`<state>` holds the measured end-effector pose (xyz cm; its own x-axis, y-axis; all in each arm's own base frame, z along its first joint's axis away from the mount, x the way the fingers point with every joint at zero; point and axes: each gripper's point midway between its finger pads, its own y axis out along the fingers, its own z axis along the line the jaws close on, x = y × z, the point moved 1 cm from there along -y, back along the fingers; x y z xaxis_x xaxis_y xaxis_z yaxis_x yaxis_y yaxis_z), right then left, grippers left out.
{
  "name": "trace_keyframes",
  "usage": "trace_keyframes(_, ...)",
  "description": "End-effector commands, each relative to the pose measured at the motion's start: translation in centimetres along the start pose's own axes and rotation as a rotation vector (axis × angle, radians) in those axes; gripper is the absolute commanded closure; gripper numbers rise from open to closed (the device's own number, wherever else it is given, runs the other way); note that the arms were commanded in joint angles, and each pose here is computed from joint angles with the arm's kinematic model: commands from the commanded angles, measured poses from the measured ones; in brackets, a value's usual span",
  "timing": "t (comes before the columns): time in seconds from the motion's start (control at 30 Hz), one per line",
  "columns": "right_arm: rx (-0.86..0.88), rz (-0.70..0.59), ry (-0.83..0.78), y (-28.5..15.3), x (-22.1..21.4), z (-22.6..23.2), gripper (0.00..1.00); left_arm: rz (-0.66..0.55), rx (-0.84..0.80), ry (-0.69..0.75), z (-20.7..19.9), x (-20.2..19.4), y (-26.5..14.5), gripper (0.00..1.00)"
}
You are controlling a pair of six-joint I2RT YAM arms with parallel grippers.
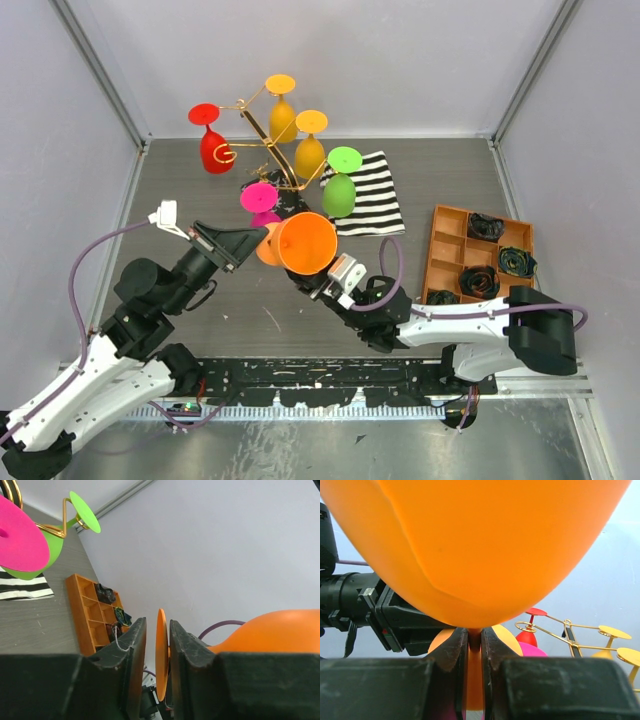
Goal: Place the wine glass upside down on the wine glass rack
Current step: Turn the wine glass upside down at the wine rack.
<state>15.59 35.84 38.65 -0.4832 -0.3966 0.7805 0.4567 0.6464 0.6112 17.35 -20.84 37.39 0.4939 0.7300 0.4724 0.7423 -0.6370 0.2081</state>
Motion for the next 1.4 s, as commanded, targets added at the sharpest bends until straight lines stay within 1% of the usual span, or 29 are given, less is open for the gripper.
trace_keyframes(0.0, 0.011, -0.1, 0.046, 0.7, 2.4, 0.3, 0.97, 0.002, -0.025, -0.003, -0.3, -0.1, 0.2, 0.66)
trace_keyframes(0.07, 0.015, -0.098, 0.043, 0.9, 2.3, 0.4, 0.97, 0.006, -0.03, -0.006, -0.4, -0.2, 0.3, 0.62)
trace_keyframes(0.1, 0.015, -0.095, 0.039, 0.9, 2.1, 0.4, 0.97, 0.009, -0.033, -0.007, -0.5, -0.3, 0.3, 0.61)
trace_keyframes(0.23, 0.0, -0.087, 0.016, 1.1, 1.6, 0.4, 0.96, 0.023, -0.04, -0.012, -0.6, -0.5, 0.3, 0.68)
trace_keyframes(0.27, -0.004, -0.088, 0.014, 1.1, 1.5, 0.3, 0.96, 0.022, -0.039, -0.014, -0.6, -0.5, 0.3, 0.71)
trace_keyframes(0.37, -0.003, -0.081, 0.003, 1.0, 1.3, 0.3, 0.95, 0.017, -0.04, -0.013, -0.6, -0.4, 0.1, 0.86)
trace_keyframes(0.43, 0.0, -0.074, -0.005, 0.9, 1.2, 0.3, 0.93, 0.012, -0.035, -0.011, -0.5, -0.3, 0.1, 0.98)
trace_keyframes(0.5, -0.003, -0.066, -0.012, 0.7, 1.2, 0.1, 0.88, 0.012, -0.031, -0.004, -0.5, -0.3, 0.0, 1.0)
trace_keyframes(0.53, -0.006, -0.062, -0.013, 0.7, 1.2, 0.0, 0.83, 0.011, -0.033, 0.0, -0.5, -0.2, 0.0, 1.0)
trace_keyframes(0.67, 0.017, 0.006, -0.029, 0.1, 0.4, 0.1, 0.62, 0.001, -0.039, 0.032, -1.0, 0.3, -0.3, 1.0)
trace_keyframes(0.73, 0.03, 0.058, -0.029, -0.7, -0.4, 0.1, 0.54, -0.007, -0.03, 0.064, -1.2, 0.7, -0.6, 1.0)
trace_keyframes(0.77, 0.033, 0.075, -0.022, -1.2, -0.5, 0.0, 0.49, -0.015, -0.026, 0.081, -1.4, 1.1, -0.8, 1.0)
trace_keyframes(0.83, 0.036, 0.125, -0.006, -2.4, -1.3, -0.2, 0.43, -0.028, -0.004, 0.135, -1.5, 1.7, -1.2, 1.0)
trace_keyframes(0.97, 0.064, 0.225, 0.027, -5.0, -2.8, -0.2, 0.36, -0.048, 0.03, 0.227, -1.9, 3.0, -1.9, 1.0)
trace_keyframes(1.07, 0.08, 0.32, 0.064, -7.1, -4.2, -0.1, 0.35, -0.042, 0.028, 0.31, -2.5, 3.6, -2.5, 1.0)
trace_keyframes(1.1, 0.068, 0.334, 0.092, -7.5, -4.2, -0.3, 0.35, -0.042, 0.027, 0.34, -2.7, 3.8, -2.7, 1.0)
trace_keyframes(1.2, -0.031, 0.441, 0.208, -9.7, -5.5, -1.3, 0.35, -0.027, 0.05, 0.456, -2.7, 4.4, -3.2, 1.0)
trace_keyframes(1.23, -0.072, 0.476, 0.276, -10.3, -5.5, -1.6, 0.35, -0.003, 0.096, 0.521, -1.9, 4.4, -3.3, 1.0)
trace_keyframes(1.27, -0.102, 0.522, 0.315, -10.8, -5.8, -1.7, 0.35, 0.016, 0.133, 0.582, -1.5, 4.7, -3.4, 1.0)
trace_keyframes(1.37, -0.153, 0.733, 0.358, -13.4, -7.4, -1.7, 0.35, 0.08, 0.183, 0.758, -1.1, 5.4, -3.8, 1.0)
